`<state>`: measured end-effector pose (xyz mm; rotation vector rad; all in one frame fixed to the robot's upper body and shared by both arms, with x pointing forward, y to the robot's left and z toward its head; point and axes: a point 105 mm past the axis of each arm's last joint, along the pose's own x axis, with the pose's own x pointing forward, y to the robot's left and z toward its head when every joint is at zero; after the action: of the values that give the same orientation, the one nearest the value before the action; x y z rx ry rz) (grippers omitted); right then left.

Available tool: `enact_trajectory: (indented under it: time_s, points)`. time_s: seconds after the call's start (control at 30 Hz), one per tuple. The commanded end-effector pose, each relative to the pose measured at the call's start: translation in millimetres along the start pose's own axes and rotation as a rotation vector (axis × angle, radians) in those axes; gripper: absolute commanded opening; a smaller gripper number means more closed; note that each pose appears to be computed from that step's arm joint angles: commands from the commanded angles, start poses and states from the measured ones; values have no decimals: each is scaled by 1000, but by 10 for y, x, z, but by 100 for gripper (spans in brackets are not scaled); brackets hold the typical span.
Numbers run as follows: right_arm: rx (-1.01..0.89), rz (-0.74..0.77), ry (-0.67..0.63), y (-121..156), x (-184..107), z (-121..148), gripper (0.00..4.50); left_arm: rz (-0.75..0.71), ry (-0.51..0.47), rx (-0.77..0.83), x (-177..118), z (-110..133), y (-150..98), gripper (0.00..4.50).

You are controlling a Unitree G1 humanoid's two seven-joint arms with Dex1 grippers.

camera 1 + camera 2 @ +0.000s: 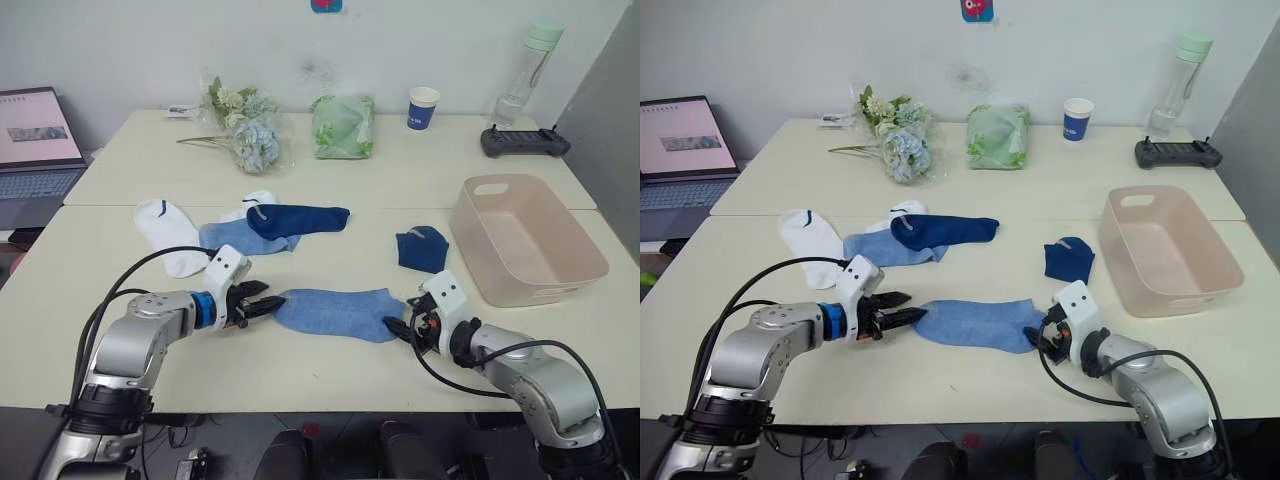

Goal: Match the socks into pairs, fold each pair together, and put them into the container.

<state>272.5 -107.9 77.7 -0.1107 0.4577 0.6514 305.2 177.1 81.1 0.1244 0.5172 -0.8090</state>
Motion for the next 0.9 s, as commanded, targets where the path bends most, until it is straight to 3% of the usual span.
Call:
enact_trajectory:
  time_s: [0.03,0.17,0.23,0.5,0.57,0.77,0.9]
  points:
    - [-1,42,-38,79,6,83,210,-121,40,-31,56,-140,-259,135]
    - [-2,76,-38,131,7,87,62,-141,51,-18,49,-193,-310,10]
    - [-6,102,-33,165,-13,87,6,-130,41,-15,39,-182,-287,0]
    - [10,189,-25,275,-168,130,6,-77,-22,0,-244,-145,-170,0]
    - [25,207,-15,316,-222,114,6,-57,-43,-64,-339,-155,-153,0]
    - [52,236,28,406,-297,13,6,-120,34,-87,-462,-401,-406,0]
    - [56,236,50,422,-271,-43,6,-115,32,-90,-414,-464,-468,0]
